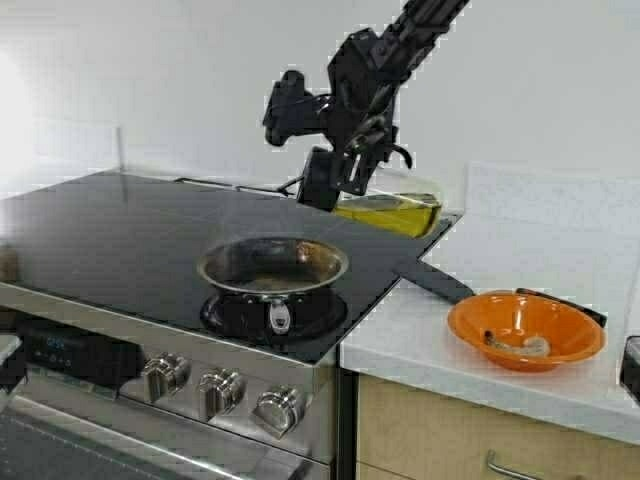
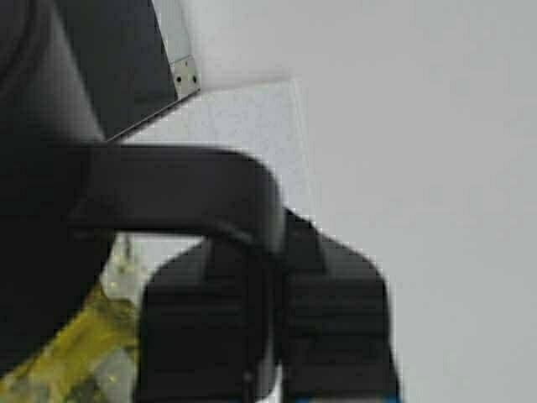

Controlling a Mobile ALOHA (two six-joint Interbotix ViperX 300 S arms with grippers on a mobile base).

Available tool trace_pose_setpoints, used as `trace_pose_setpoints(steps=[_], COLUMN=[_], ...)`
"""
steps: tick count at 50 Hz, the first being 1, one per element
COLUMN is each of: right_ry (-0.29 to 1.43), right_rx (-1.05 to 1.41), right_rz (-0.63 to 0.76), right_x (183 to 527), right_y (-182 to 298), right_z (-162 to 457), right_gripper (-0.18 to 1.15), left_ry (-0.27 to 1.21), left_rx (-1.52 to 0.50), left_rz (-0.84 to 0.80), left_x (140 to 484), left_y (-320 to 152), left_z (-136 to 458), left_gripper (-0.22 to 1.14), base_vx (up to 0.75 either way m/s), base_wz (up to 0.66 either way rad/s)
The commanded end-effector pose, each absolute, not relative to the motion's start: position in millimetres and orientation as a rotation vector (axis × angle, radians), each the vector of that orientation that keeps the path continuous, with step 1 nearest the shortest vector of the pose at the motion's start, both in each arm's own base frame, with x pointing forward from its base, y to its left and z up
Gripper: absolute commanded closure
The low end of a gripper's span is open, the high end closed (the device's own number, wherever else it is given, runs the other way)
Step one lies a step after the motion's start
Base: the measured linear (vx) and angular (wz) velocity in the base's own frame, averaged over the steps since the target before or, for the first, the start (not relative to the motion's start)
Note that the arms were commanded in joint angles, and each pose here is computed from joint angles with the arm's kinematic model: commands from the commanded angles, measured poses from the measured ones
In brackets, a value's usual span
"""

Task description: Add oil to the pan and cook the shrimp and serve it

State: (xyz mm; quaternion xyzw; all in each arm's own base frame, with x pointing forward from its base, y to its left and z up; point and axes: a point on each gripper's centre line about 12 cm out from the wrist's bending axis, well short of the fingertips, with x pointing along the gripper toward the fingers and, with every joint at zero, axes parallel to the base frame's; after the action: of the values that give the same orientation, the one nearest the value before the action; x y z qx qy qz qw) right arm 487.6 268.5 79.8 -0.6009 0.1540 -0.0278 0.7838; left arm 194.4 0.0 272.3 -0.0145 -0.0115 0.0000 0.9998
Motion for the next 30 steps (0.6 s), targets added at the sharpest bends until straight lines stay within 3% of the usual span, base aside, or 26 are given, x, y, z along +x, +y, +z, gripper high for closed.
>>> trace_pose_setpoints(steps=[1,30], right_ry=[0.273,0.265], right_rx=[-1.306,-1.452], right_rz=[-0.089,-0.110], right_x=[493.6,503.0], right_y=[280.9,288.4], right_z=[108.2,107.3], right_gripper=[0.90,0.90], left_ry=[-0.034,-0.034], left_rx=[-0.028,-0.029], left_rz=[0.001,0.001], left_x=[195.5,195.5], left_y=[0.3,0.4], left_z=[276.0,276.0], left_gripper=[0.89,0.89], base_vx=[0.00,0.00], base_wz=[0.00,0.00])
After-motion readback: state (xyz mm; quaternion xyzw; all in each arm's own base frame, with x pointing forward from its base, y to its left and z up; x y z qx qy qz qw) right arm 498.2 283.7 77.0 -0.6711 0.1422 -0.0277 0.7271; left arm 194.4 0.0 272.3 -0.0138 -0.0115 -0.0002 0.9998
